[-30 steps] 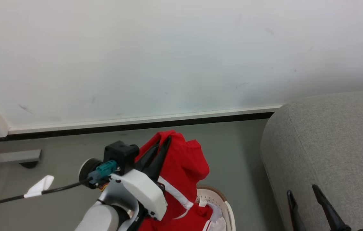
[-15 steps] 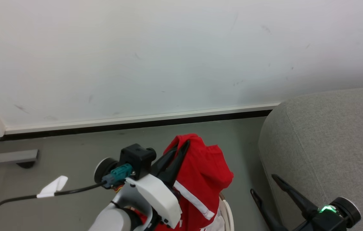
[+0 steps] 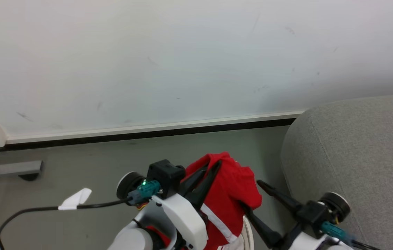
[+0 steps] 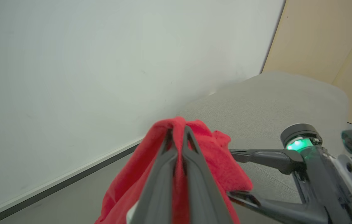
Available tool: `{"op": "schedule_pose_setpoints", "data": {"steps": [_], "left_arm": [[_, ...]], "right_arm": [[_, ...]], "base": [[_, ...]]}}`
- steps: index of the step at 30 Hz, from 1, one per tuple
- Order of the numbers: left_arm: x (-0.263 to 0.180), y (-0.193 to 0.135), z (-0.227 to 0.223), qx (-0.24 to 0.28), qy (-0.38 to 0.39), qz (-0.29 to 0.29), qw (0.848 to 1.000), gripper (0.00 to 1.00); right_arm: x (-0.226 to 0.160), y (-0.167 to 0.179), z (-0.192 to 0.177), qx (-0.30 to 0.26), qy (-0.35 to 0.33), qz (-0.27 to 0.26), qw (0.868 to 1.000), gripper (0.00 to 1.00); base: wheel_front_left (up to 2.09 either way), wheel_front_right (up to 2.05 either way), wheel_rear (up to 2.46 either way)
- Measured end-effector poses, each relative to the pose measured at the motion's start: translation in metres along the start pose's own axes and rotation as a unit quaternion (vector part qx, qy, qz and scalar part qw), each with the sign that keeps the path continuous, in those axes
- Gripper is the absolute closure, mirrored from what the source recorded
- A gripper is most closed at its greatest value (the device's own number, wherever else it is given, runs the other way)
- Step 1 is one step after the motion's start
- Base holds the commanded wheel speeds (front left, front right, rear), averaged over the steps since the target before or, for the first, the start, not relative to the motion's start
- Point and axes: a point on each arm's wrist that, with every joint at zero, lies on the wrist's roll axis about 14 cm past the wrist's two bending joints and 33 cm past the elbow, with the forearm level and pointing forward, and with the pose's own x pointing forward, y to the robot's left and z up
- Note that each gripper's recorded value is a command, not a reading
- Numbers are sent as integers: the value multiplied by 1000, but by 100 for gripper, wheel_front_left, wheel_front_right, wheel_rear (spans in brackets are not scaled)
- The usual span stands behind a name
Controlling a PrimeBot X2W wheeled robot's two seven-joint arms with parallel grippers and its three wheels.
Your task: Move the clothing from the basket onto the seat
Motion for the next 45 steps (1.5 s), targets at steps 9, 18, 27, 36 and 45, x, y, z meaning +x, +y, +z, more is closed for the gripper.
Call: {"op": "schedule_pose_setpoints", "data": {"steps": [9,18,27,36,45], "left_arm": [[3,-15,3,-3,0,-26,1000,100],[1,-4,-4,-4,9,-10,1000,100],[3,4,-12,-4,15,4,1000,73],[13,-1,-25,-9,19,-1,1000,0],[27,-31,-54,-22,36,-48,998,0]], "right_arm": [[30,19,-26,62,46,31,997,73],[40,19,-26,111,43,38,992,100],[32,-3,-25,113,39,12,993,100],[17,-48,-6,96,10,-41,994,100],[-22,-103,11,59,-10,-120,991,100]], "base": [[0,0,0],[0,0,0],[0,0,0],[0,0,0],[0,0,0]]}}
